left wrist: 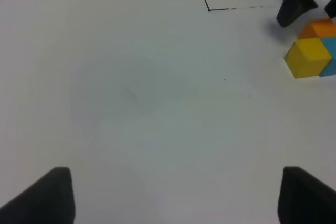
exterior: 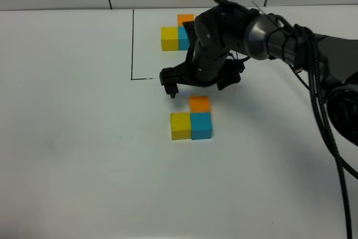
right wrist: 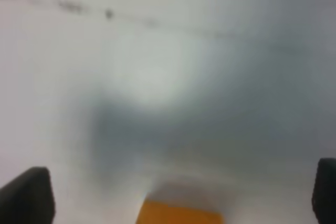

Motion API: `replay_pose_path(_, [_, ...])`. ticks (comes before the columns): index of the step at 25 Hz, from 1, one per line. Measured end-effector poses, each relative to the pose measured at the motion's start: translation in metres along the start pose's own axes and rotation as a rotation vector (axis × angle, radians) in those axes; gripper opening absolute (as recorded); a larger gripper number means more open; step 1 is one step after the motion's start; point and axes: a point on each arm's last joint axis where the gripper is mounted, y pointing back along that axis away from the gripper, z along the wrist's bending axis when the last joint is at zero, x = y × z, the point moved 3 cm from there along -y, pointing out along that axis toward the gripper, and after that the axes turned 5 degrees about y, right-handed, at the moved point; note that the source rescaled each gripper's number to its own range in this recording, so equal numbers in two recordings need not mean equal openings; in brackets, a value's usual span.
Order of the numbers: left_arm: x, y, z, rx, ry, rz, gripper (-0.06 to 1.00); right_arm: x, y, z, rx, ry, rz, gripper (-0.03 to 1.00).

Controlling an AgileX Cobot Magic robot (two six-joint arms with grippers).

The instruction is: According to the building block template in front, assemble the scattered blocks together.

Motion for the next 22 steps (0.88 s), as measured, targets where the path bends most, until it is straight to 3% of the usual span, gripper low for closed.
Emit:
replay_pose_path(5, [0.0,0.0,0.0,0.0,0.0,0.0,0.79,-0.019,0.055,-0.037,0.017,0.002,-0.098,1.0])
replay_pose_path(13, [0.0,0.0,0.0,0.0,0.0,0.0,0.79,0.002,0.096,-0.14,0.057,-0.038,-0.078,1.0])
replay_pose_path(17, [0.0,0.0,0.0,0.0,0.0,0.0,0.79,0.034,0.117,-0.161,0.085,-0.055,-0.125,1.0])
replay_pose_path(22, [0.0,0.0,0.0,0.0,0.0,0.0,0.79,0.082,0.157,-0.157,0.1,-0.084,-0.169,1.0])
